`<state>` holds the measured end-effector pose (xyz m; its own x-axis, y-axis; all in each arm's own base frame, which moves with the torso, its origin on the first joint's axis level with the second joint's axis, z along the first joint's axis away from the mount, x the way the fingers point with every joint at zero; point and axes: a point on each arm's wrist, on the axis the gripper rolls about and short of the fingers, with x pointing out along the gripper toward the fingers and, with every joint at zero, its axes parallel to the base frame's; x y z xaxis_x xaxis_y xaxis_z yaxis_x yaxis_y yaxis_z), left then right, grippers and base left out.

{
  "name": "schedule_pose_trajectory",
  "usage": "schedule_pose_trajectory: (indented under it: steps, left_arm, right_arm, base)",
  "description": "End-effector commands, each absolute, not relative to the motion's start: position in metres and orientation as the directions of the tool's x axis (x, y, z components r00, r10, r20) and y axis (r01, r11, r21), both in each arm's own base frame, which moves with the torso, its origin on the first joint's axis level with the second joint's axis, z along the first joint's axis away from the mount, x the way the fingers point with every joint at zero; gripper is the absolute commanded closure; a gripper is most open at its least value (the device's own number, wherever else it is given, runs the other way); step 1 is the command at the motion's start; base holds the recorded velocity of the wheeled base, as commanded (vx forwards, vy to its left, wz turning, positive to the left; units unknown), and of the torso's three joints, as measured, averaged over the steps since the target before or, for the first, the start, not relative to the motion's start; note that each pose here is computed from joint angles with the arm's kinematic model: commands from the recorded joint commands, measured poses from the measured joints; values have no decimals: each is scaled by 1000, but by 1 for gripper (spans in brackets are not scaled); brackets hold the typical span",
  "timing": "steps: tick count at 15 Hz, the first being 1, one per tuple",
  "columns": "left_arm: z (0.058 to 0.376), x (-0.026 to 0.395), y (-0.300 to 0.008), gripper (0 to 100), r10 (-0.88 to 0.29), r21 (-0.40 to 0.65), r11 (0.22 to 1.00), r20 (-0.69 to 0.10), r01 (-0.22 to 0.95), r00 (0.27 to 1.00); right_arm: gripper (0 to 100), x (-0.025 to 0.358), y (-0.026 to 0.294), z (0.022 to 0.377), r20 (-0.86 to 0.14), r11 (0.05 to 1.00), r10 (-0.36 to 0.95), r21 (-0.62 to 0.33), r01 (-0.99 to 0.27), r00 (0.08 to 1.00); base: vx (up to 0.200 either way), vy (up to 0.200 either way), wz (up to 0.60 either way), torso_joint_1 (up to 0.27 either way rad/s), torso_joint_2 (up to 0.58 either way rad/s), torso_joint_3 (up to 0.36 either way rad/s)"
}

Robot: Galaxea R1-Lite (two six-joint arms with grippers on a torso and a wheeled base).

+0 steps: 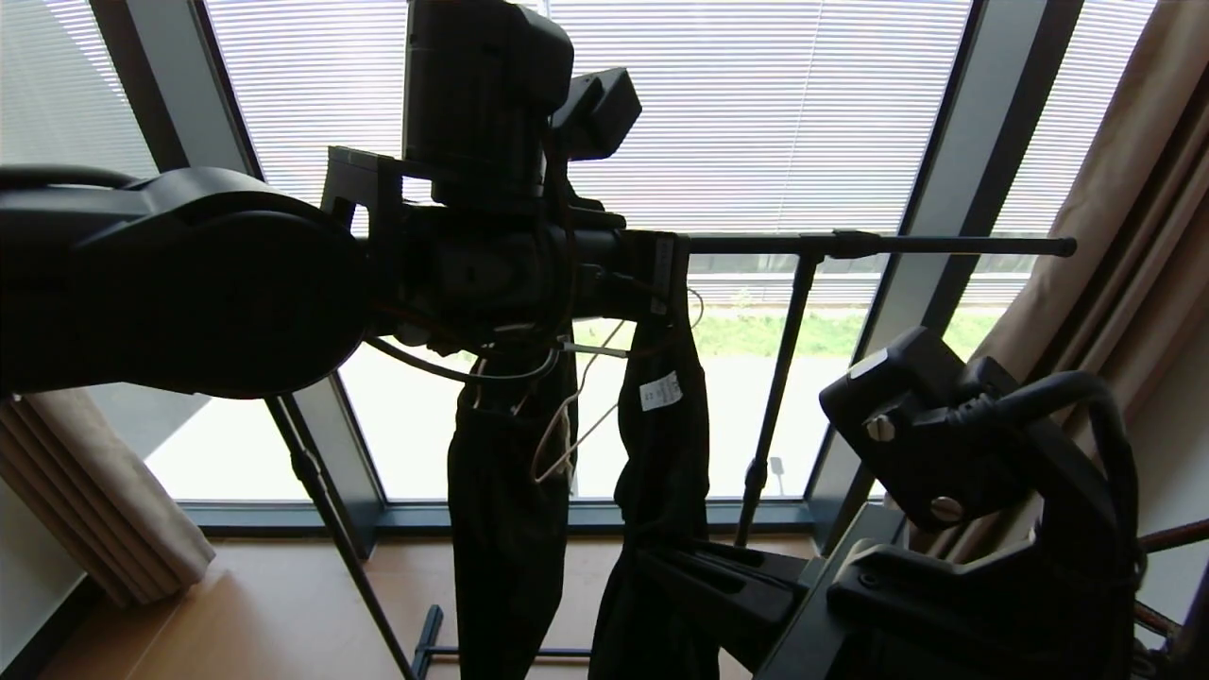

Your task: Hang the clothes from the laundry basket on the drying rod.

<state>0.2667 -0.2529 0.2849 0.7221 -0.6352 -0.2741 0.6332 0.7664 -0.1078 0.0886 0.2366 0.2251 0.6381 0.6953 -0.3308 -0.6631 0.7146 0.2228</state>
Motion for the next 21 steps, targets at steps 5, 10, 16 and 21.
schedule_pose_trajectory:
  steps: [5,10,16,21]
  left_arm:
    - [295,235,-209,100,-603,-100,788,-325,608,729]
    - [276,199,-177,100,-565,-69,792,-462,607,684]
    - [222,148,-175,100,-575,-45,703,-623,709,530]
    - [220,140,-199,100,-654,-125,642,-604,756,455]
  right_arm:
    - [100,119,146,196,-440,925,301,-79,-371,846]
    - [100,174,172,225,-361,973,173,-80,-215,916]
    - [100,259,241,236,-259,986,163,3,-168,952]
    - [100,264,272,231,-233,977,214,45,-209,949]
  base:
    - [0,0,0,0,0,0]
    - [0,0,0,0,0,0]
    - [0,0,0,0,0,0]
    - [0,0,0,0,0,0]
